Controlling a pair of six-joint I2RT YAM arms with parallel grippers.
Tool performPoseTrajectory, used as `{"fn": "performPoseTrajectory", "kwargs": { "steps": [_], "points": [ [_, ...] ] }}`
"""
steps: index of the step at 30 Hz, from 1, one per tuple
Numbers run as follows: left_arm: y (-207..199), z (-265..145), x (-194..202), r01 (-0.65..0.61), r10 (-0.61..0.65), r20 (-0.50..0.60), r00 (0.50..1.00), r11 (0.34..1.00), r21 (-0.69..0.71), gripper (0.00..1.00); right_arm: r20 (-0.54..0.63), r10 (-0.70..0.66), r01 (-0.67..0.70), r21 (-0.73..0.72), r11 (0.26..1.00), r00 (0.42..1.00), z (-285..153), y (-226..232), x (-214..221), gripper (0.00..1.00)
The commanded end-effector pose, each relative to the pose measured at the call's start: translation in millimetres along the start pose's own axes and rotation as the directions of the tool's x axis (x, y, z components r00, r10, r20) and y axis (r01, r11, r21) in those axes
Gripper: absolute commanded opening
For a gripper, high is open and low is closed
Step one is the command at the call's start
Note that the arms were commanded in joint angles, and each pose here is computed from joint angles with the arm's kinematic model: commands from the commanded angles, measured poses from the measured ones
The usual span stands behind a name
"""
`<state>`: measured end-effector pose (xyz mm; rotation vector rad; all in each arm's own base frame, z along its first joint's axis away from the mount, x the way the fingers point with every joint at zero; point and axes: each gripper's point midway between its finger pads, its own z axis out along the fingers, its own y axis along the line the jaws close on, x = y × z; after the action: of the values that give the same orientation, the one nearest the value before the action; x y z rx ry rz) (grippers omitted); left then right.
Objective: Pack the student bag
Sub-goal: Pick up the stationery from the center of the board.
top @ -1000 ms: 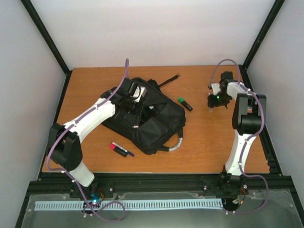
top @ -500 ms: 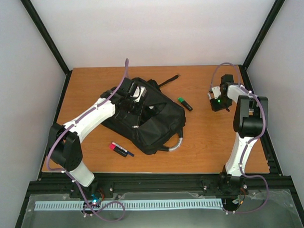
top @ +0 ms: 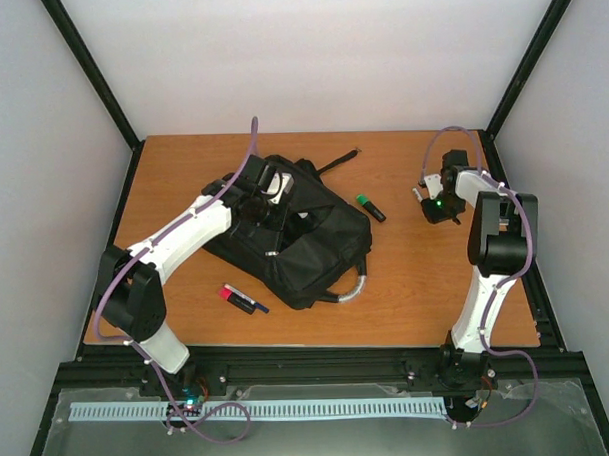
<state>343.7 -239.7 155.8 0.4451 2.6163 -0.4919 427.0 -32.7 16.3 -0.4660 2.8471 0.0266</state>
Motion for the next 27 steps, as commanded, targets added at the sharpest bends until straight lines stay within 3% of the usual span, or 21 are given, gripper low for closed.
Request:
{"fn": "performPoseTrajectory", "kwargs": {
  "steps": [1, 7, 12, 27],
  "points": [
    [-11, -11, -19, 0.009, -0.01, 0.049, 0.999, 0.999, 0.039, 0.06, -0.027, 0.0, 0.0, 0.001, 1.0, 1.0, -6, 3, 11, 0.14],
    [-11, -11, -19, 0.007, -0.009, 0.048, 0.999, 0.999, 0.038, 0.06, 0.002, 0.012, -0.012, -0.025, 1.0, 1.0, -16, 10, 8, 0.12],
    [-11, -10, -19, 0.008, -0.01, 0.046, 0.999, 0.999, 0.038, 0.07, 0.074, 0.027, -0.02, -0.104, 0.994, 0.997, -49, 29, 1, 0.12],
    [-12, -9, -20, 0.007, -0.01, 0.046, 0.999, 0.999, 0.046, 0.07, 0.211, -0.165, 0.231, -0.345, 0.91, 0.963, -150, 168, 13, 0.12]
  ]
}}
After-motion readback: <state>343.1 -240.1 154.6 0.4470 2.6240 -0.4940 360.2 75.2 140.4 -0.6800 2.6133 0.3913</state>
